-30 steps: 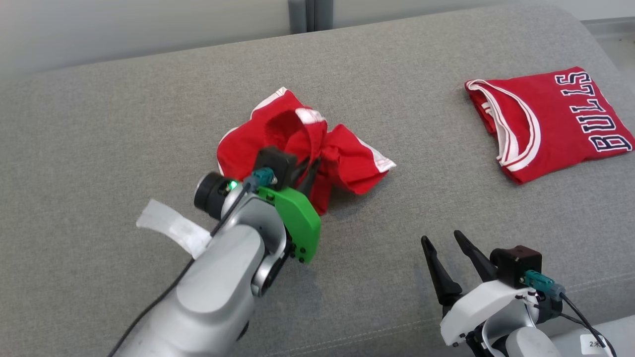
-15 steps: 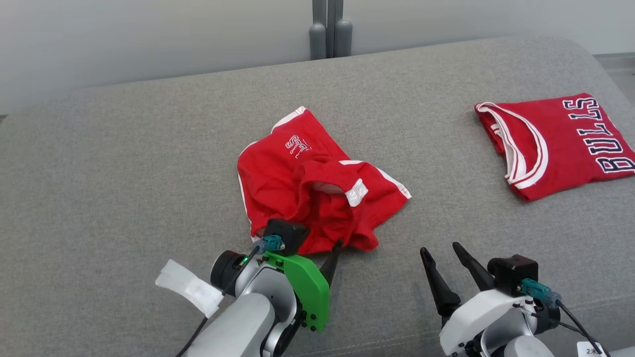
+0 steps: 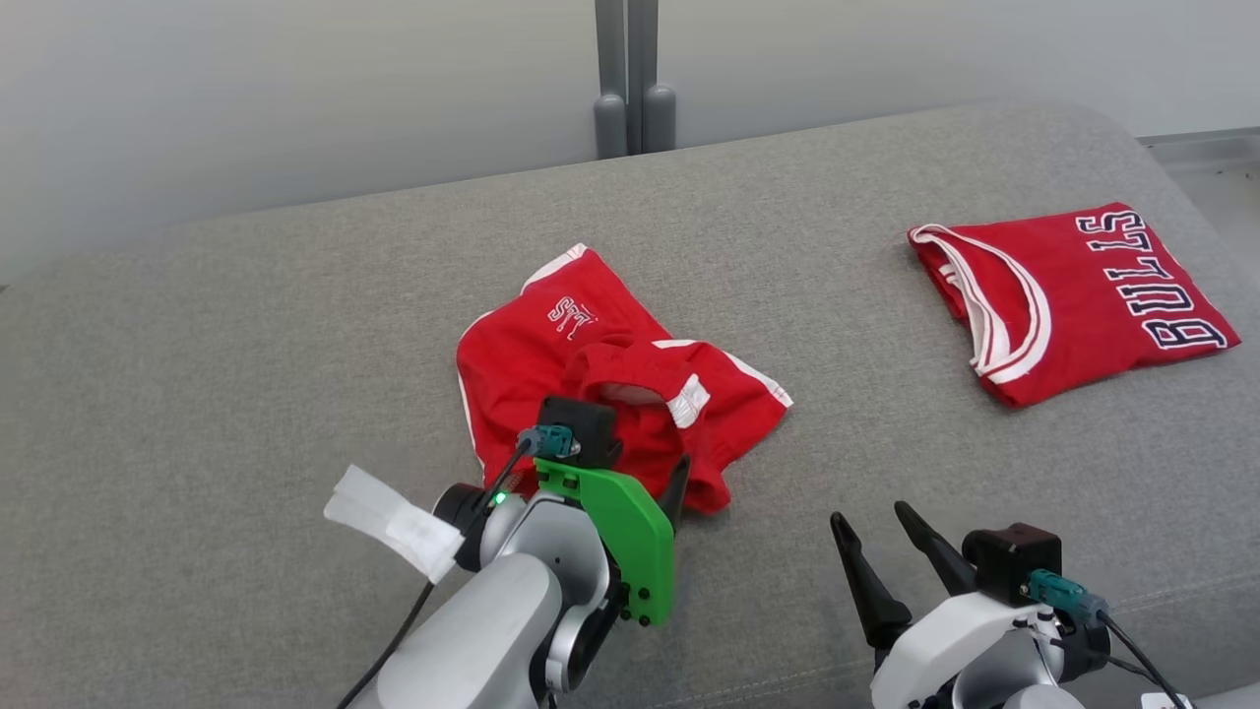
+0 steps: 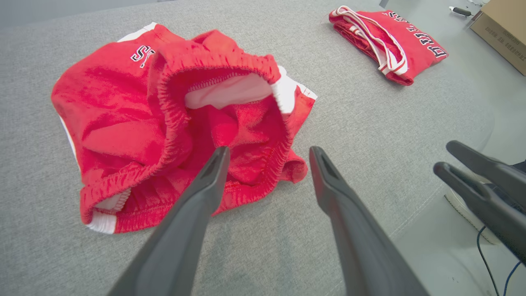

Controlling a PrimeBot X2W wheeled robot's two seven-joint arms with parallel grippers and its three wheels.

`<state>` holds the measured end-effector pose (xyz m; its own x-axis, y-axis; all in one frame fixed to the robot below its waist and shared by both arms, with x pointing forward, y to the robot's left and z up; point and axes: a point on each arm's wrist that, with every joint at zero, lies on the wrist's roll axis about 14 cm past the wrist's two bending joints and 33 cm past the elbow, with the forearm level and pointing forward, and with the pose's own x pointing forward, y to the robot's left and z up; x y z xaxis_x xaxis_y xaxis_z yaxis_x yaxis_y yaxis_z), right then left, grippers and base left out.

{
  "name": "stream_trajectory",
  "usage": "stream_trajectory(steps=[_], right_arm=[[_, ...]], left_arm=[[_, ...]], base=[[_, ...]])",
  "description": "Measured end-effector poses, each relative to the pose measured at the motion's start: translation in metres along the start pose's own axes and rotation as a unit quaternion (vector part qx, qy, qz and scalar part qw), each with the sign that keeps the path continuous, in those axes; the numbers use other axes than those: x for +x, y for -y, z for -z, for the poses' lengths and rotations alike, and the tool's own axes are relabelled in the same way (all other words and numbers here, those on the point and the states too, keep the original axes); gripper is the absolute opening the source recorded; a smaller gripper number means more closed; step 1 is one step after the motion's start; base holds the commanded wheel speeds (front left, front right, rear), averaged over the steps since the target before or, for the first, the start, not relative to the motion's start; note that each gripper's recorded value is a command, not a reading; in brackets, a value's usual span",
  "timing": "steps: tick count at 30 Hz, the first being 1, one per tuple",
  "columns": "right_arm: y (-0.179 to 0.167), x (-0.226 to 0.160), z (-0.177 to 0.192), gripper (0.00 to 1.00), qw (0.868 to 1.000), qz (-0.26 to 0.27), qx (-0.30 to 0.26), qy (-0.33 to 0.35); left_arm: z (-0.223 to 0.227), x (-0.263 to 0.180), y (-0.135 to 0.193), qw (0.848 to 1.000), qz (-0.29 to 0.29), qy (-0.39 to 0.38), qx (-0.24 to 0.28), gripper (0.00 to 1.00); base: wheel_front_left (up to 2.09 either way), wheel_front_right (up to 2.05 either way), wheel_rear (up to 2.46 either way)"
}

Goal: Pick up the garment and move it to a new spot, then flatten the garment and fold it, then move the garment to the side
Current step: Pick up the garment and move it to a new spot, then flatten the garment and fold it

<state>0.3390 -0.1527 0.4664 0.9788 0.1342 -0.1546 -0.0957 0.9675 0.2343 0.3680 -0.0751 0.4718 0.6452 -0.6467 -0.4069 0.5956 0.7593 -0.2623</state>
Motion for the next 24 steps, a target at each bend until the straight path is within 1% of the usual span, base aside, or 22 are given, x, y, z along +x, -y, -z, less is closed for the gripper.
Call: stream_trajectory(steps=[15, 17, 18, 19, 20, 21, 24], right_arm=[[0.031, -0.016, 0.003, 1.0, 0.999, 0.054, 0.005, -0.002], [0.033, -0.017, 0.004, 1.0, 0.998, 0.059, 0.006, -0.004], [0.034, -0.018, 0.005, 1.0, 0.998, 0.06, 0.006, -0.005], [0.035, -0.018, 0.005, 1.0, 0.998, 0.062, 0.007, -0.005], [0.036, -0.018, 0.006, 1.0, 0.998, 0.063, 0.007, -0.006], [0.036, -0.018, 0.006, 1.0, 0.998, 0.063, 0.007, -0.006], [0.036, -0.016, 0.005, 1.0, 0.998, 0.061, 0.006, -0.004]], left_arm=[[-0.018, 0.033, 0.012, 0.999, 0.018, 0.003, 0.037, 1.0], [-0.015, 0.036, 0.013, 0.999, 0.021, -0.002, 0.036, 0.58], [-0.014, 0.037, 0.013, 0.999, 0.021, -0.003, 0.036, 0.58], [-0.014, 0.038, 0.012, 0.999, 0.022, -0.002, 0.037, 0.39], [-0.015, 0.039, 0.012, 0.999, 0.021, 0.0, 0.037, 0.17], [-0.017, 0.039, 0.011, 0.999, 0.02, 0.002, 0.037, 0.0], [-0.019, 0.038, 0.007, 0.999, 0.014, 0.008, 0.035, 0.0]], base=[[0.0, 0.0, 0.0], [0.0, 0.0, 0.0], [0.0, 0.0, 0.0], [0.0, 0.0, 0.0], [0.0, 0.0, 0.0], [0.0, 0.0, 0.0], [0.0, 0.0, 0.0]])
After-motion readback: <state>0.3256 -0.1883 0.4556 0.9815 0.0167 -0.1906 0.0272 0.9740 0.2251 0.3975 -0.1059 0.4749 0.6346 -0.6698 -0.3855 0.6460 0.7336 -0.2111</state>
